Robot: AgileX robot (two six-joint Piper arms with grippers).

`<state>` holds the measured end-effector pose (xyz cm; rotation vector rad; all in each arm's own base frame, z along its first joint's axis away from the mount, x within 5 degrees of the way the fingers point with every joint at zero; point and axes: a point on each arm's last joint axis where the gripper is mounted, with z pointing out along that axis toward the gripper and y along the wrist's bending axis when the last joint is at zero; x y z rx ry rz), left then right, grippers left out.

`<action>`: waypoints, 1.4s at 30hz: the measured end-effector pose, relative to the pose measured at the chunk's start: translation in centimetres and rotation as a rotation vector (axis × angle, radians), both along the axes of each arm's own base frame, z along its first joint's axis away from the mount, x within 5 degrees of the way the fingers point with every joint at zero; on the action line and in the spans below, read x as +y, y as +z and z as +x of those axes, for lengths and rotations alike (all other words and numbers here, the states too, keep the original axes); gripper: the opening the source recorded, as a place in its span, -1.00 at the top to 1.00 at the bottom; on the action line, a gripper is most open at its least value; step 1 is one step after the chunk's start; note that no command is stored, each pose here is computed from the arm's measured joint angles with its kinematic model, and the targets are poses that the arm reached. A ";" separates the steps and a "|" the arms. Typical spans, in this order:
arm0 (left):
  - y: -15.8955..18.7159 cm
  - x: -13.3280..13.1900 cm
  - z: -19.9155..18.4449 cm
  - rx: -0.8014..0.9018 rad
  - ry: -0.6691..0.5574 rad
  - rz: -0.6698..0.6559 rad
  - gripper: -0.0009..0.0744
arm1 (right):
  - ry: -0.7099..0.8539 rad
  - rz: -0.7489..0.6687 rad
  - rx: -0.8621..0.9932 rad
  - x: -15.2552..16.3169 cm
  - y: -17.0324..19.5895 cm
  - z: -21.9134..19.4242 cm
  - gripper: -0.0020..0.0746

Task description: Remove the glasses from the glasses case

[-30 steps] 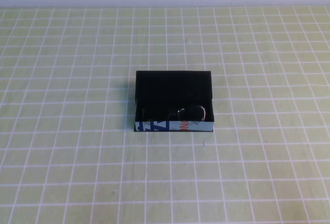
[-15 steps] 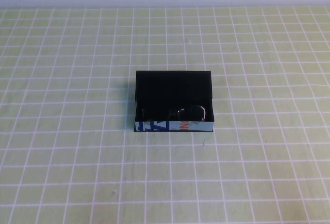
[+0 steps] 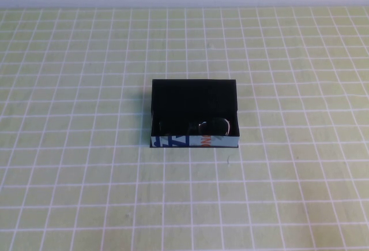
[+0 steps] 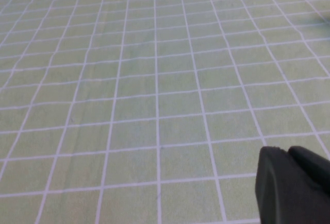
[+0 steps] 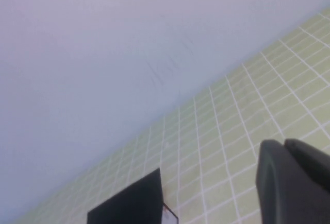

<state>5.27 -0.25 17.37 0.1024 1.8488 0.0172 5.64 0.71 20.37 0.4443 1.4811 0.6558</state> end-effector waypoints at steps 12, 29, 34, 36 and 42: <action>0.0 0.0 0.0 0.000 0.000 0.000 0.99 | 0.308 0.103 0.280 2.9 2.7 0.3 0.99; 0.0 0.0 0.0 0.000 0.000 0.000 0.99 | 0.798 -0.553 0.915 5.8 8.0 9.3 0.99; 0.0 0.0 0.0 0.000 0.000 0.000 0.99 | 0.944 -0.737 0.900 10.0 8.1 12.9 0.99; 0.0 0.0 0.0 0.000 0.000 0.000 0.99 | 0.988 -0.813 0.878 11.9 8.1 14.4 0.99; 0.0 0.0 0.0 0.000 0.000 0.000 0.99 | 1.198 -1.036 0.787 18.3 8.0 19.1 0.99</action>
